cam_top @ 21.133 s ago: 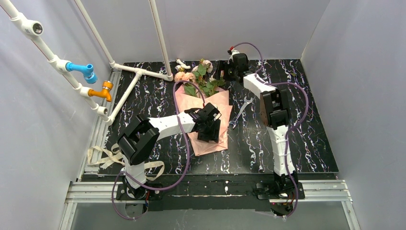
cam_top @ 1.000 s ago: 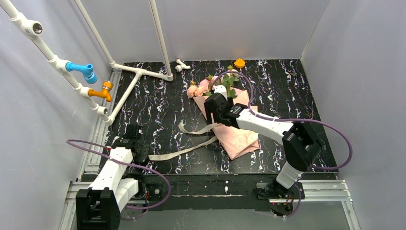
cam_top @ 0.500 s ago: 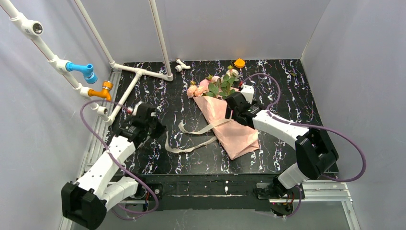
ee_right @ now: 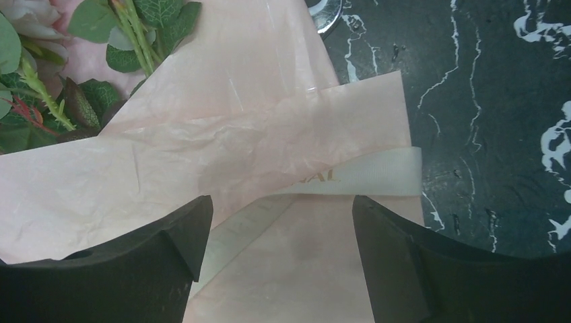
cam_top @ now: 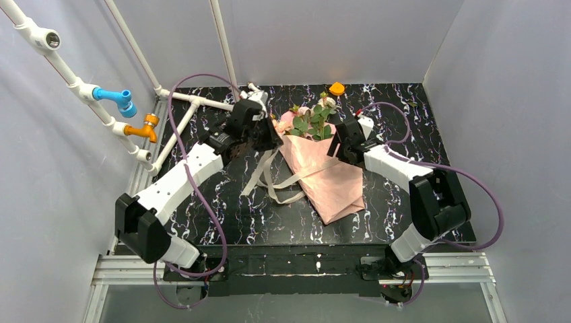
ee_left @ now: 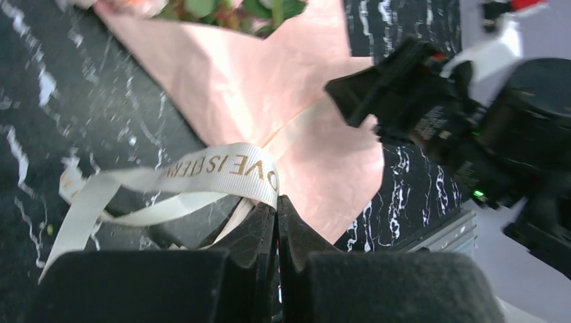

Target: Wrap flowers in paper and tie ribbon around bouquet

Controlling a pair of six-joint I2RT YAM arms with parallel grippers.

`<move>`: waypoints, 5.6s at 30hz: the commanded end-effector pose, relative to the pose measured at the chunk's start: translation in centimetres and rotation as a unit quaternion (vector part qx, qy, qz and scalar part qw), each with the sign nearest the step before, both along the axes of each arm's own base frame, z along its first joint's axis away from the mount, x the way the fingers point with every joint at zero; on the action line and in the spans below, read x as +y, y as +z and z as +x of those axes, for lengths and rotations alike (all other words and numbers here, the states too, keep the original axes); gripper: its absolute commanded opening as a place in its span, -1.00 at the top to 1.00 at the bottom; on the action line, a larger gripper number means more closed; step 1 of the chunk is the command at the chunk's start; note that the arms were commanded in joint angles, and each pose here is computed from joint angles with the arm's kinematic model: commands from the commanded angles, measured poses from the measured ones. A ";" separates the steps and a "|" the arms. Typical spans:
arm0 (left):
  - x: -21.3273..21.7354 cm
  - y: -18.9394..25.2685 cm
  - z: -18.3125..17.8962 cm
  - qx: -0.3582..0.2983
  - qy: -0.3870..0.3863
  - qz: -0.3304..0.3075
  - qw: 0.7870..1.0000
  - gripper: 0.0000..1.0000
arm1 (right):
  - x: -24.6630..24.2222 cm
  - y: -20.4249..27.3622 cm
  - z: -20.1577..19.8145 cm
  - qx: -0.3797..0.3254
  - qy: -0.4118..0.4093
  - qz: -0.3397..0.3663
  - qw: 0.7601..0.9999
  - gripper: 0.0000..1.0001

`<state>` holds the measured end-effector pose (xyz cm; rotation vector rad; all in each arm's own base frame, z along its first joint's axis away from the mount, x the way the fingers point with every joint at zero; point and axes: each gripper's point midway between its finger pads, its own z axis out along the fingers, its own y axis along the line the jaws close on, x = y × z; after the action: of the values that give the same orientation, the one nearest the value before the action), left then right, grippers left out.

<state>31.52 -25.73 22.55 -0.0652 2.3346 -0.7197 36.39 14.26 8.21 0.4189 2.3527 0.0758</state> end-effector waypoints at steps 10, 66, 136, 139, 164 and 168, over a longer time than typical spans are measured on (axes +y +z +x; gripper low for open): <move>-8.6 9.3 1.6 -0.159 -0.219 0.000 0.963 1.00 | 0.6 0.7 2.9 -0.019 -0.006 0.025 0.999 -0.11; -21.6 4.5 6.0 0.042 -0.414 -0.311 0.854 1.00 | -0.4 4.3 -1.0 -0.092 0.057 0.065 0.992 0.97; -11.6 -15.0 6.7 0.138 -0.249 0.145 0.948 0.60 | 1.9 6.1 1.7 -0.138 0.080 0.102 0.982 0.97; -12.1 -15.5 6.0 0.150 -0.256 0.137 0.945 0.60 | 2.0 6.2 1.8 -0.140 0.079 0.104 0.981 0.97; -19.1 -9.7 -3.2 0.191 -0.476 -0.115 0.851 0.46 | 2.1 6.6 2.1 -0.147 0.078 0.108 0.980 0.97; -17.5 -9.3 -2.7 0.193 -0.472 -0.108 0.853 0.08 | 2.1 6.8 2.0 -0.148 0.078 0.106 0.980 0.97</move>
<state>29.54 -44.58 10.82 0.9462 2.6189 -1.4719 36.73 15.72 11.92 0.2967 2.1762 0.4000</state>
